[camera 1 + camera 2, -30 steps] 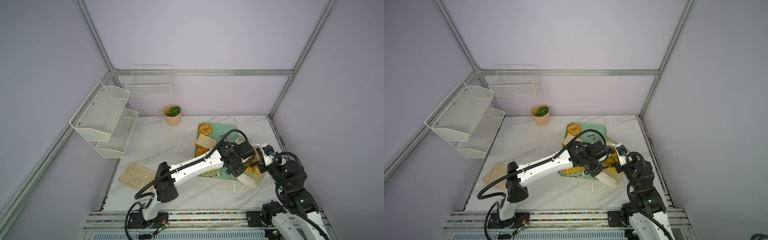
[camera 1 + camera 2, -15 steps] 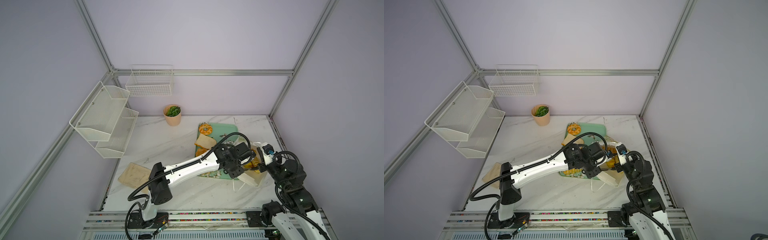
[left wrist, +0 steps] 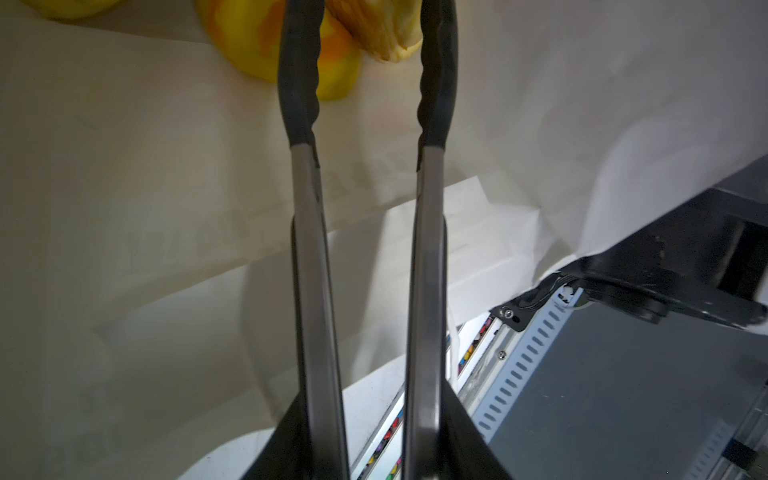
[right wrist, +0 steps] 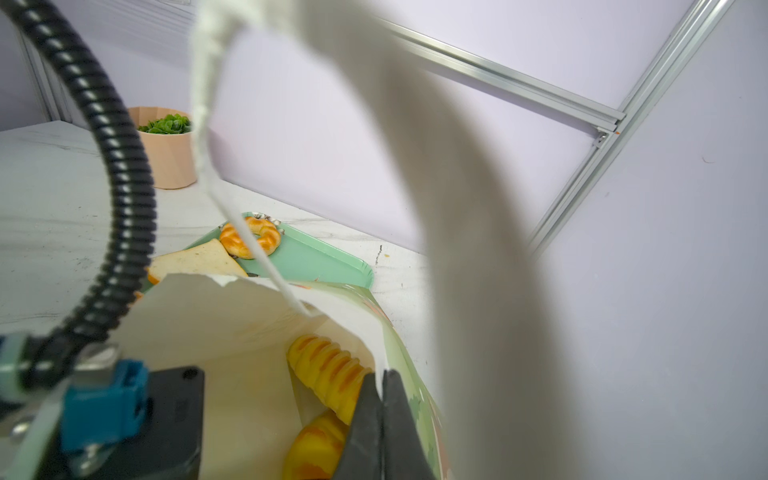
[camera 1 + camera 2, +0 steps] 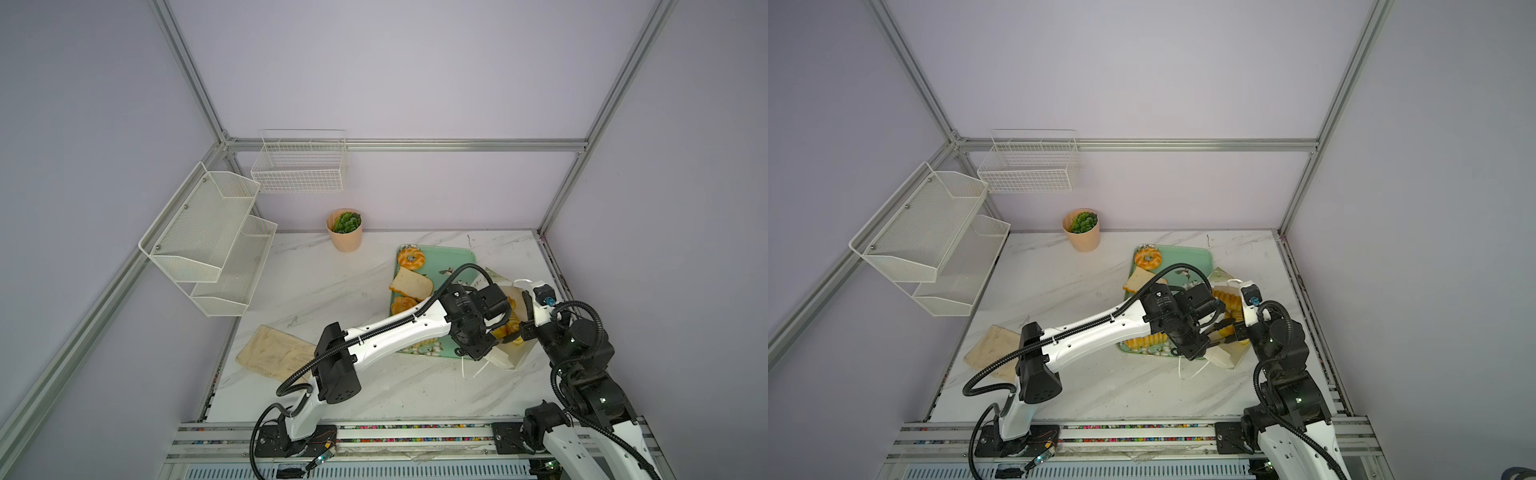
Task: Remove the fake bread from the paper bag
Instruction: 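Close the left tongs on a ridged yellow pastry inside the bag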
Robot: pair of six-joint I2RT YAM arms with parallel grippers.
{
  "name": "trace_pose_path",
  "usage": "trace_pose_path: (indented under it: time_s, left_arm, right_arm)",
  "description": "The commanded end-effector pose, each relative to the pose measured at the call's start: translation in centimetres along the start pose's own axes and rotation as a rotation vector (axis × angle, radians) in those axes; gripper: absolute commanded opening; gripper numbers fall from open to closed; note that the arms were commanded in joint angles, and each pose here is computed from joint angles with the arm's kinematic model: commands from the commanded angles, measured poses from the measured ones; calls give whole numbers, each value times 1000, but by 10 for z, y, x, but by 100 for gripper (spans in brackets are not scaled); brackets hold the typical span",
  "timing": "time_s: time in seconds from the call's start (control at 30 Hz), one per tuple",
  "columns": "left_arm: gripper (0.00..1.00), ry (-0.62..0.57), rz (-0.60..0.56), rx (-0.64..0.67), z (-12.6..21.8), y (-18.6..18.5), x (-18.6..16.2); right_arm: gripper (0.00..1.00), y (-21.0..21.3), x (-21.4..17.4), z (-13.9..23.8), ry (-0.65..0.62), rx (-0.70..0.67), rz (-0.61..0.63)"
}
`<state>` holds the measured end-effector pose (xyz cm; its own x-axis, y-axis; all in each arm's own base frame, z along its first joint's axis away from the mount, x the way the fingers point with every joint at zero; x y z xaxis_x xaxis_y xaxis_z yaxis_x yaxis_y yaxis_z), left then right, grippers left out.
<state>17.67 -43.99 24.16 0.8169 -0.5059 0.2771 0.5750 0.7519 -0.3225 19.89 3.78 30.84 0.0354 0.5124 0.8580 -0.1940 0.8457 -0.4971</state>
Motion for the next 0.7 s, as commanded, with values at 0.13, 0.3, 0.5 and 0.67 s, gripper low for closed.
trace_pose_path:
  time_s: [0.13,0.3,0.5,0.67]
  left_arm:
    - [38,22,162,-205,18,-27,20]
    - [38,44,227,-195,0,-26,26]
    - [38,35,254,-190,-13,-24,35]
    - [36,8,258,-174,-7,-17,39]
  right_arm:
    - [0,-13,15,5,-50,-61,-58]
    - [0,-12,15,3,-48,-53,-60]
    - [0,-11,14,1,-46,-47,-59]
    - [0,-11,12,1,-36,-53,-52]
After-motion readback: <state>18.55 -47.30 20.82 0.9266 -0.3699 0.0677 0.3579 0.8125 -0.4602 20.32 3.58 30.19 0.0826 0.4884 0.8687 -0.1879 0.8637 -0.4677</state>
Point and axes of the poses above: each gripper's point midway between its finger pads, its own z axis back along the fingers, its own y axis along the line the jaws close on, x = y × z, the point moved 5 cm from there along z, back along the fingers, and after that the axes turned 15 degrees about z, right-handed, at the moved point
